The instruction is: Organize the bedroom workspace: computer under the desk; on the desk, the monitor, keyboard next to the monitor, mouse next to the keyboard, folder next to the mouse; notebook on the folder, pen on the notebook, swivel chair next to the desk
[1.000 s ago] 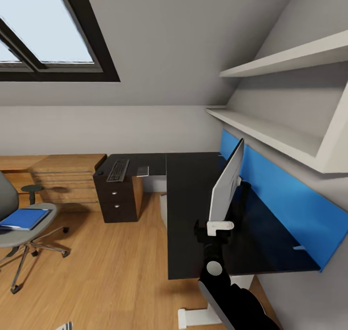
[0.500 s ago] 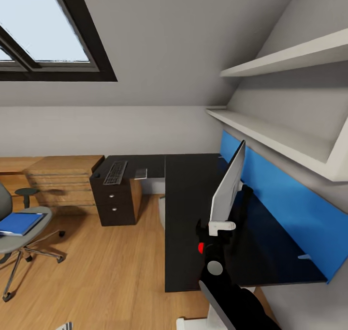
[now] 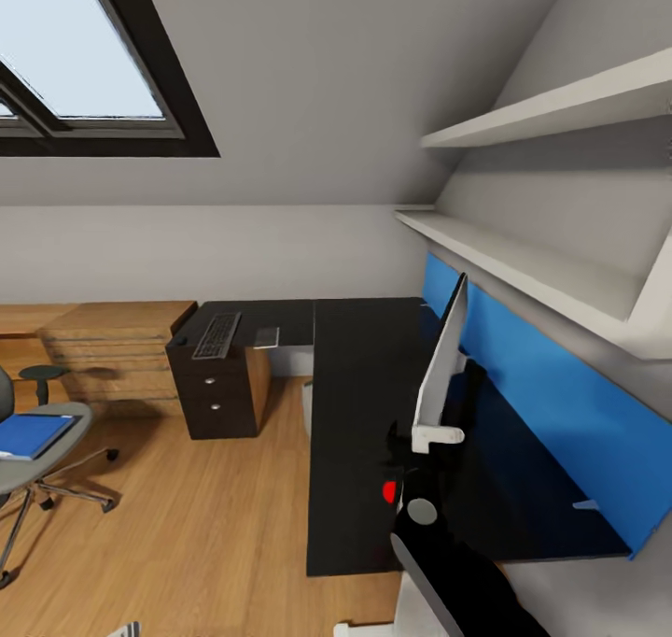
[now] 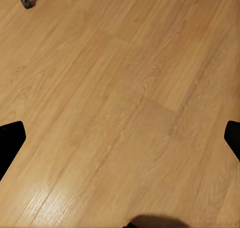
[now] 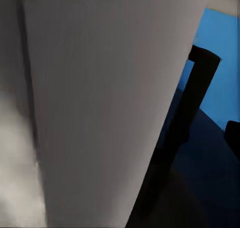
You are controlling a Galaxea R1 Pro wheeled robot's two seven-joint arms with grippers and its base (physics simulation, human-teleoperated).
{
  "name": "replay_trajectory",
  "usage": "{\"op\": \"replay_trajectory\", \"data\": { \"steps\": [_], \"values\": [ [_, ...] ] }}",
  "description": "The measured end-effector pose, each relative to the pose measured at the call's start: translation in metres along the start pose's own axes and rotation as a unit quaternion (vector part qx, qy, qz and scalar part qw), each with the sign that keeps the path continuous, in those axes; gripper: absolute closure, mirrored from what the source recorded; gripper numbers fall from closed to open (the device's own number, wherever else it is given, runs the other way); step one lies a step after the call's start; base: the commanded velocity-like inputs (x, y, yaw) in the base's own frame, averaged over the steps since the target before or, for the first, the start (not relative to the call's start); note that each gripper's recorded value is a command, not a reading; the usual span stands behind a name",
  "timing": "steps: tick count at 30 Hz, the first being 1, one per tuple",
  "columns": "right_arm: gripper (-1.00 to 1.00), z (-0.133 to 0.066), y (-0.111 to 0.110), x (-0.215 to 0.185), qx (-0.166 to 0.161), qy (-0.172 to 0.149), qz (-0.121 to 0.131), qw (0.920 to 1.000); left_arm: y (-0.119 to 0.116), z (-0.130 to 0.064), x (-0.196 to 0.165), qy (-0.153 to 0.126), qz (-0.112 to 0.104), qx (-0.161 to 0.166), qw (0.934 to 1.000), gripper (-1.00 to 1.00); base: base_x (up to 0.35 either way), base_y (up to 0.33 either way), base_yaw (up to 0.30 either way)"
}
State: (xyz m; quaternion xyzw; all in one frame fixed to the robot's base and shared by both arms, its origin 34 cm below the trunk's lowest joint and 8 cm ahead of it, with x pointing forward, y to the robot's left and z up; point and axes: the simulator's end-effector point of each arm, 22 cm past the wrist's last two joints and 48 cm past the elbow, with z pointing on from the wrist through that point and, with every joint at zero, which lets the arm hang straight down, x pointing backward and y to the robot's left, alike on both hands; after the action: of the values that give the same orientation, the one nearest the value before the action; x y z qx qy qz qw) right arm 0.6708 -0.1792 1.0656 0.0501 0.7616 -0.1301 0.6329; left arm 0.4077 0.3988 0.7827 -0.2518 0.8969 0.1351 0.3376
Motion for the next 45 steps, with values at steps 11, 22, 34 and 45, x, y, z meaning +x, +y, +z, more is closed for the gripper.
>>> {"op": "replay_trajectory", "data": {
  "steps": [11,22,34,45],
  "values": [
    [-1.0,0.001,-0.0021,-0.0001,0.002,0.001,0.001,1.0,0.0005,0.0003,-0.0002,0.0,0.0,0.0,1.0,-1.0,-0.171,-0.24,0.0],
    [-1.0,0.001,-0.0039,-0.0016,0.004,-0.002,0.001,1.0,0.0007,-0.0001,-0.0004,-0.001,0.0,0.0,1.0,-1.0,-0.009,-0.329,0.0],
    [-1.0,0.0015,-0.0042,-0.0008,0.005,0.0,0.002,1.0,0.0019,0.0004,-0.001,-0.001,0.0,-0.001,1.0,-1.0,0.077,-0.192,0.0],
    [-1.0,0.0017,-0.0037,0.0,0.004,0.001,0.002,1.0,0.0019,0.0007,-0.0008,0.0,0.0,-0.002,1.0,-1.0,-0.153,-0.006,0.0]
  ]
}}
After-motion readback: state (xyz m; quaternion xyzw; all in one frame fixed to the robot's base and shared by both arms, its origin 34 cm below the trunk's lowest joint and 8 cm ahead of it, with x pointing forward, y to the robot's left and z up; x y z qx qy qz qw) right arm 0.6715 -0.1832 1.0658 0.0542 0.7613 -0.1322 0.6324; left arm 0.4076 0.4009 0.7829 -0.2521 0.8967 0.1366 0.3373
